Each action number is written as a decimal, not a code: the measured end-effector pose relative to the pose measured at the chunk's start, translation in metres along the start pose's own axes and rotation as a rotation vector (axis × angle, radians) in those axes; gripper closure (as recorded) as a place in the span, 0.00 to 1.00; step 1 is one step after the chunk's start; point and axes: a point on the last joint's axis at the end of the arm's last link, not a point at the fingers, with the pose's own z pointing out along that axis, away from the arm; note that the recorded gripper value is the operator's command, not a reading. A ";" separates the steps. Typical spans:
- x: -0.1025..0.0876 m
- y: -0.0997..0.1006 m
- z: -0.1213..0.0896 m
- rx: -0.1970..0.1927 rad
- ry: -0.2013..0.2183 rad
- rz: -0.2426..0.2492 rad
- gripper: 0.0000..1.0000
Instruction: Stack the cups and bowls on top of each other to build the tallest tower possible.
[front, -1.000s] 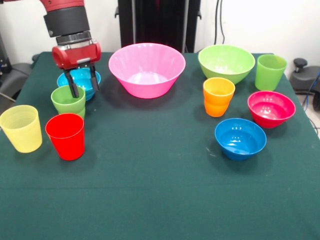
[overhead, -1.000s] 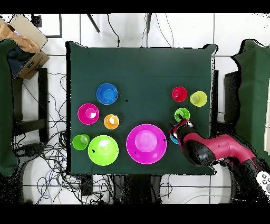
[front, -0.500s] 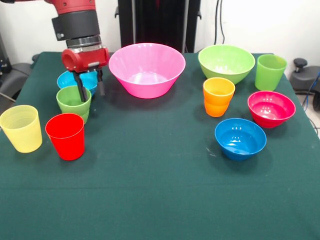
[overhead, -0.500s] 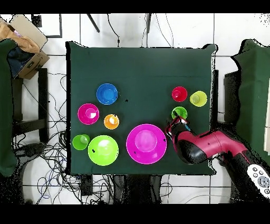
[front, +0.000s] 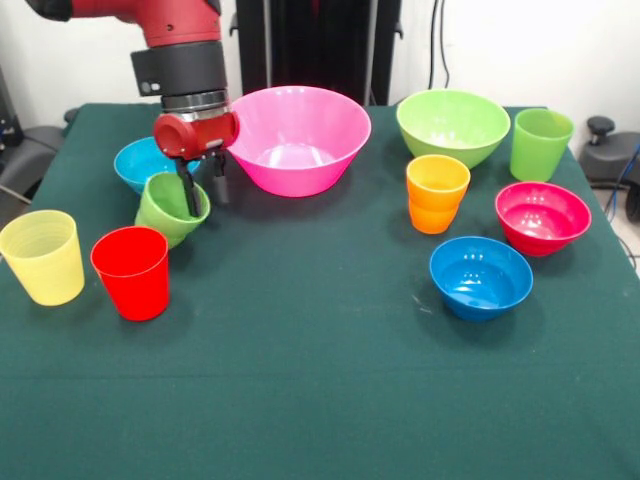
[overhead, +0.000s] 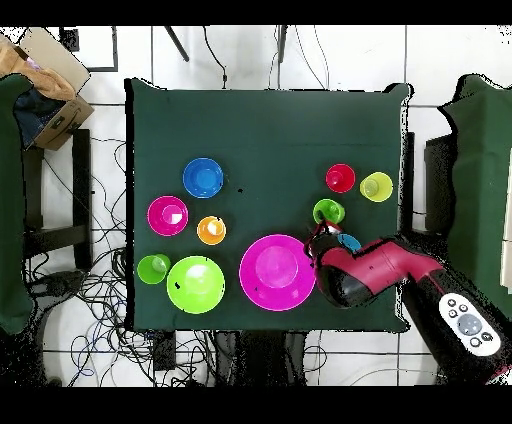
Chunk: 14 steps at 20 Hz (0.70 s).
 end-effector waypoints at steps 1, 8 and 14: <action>-0.001 0.001 0.000 0.000 0.000 -0.001 0.00; 0.012 0.002 -0.002 -0.002 0.033 0.013 0.00; 0.017 -0.002 -0.006 -0.007 0.040 0.091 0.00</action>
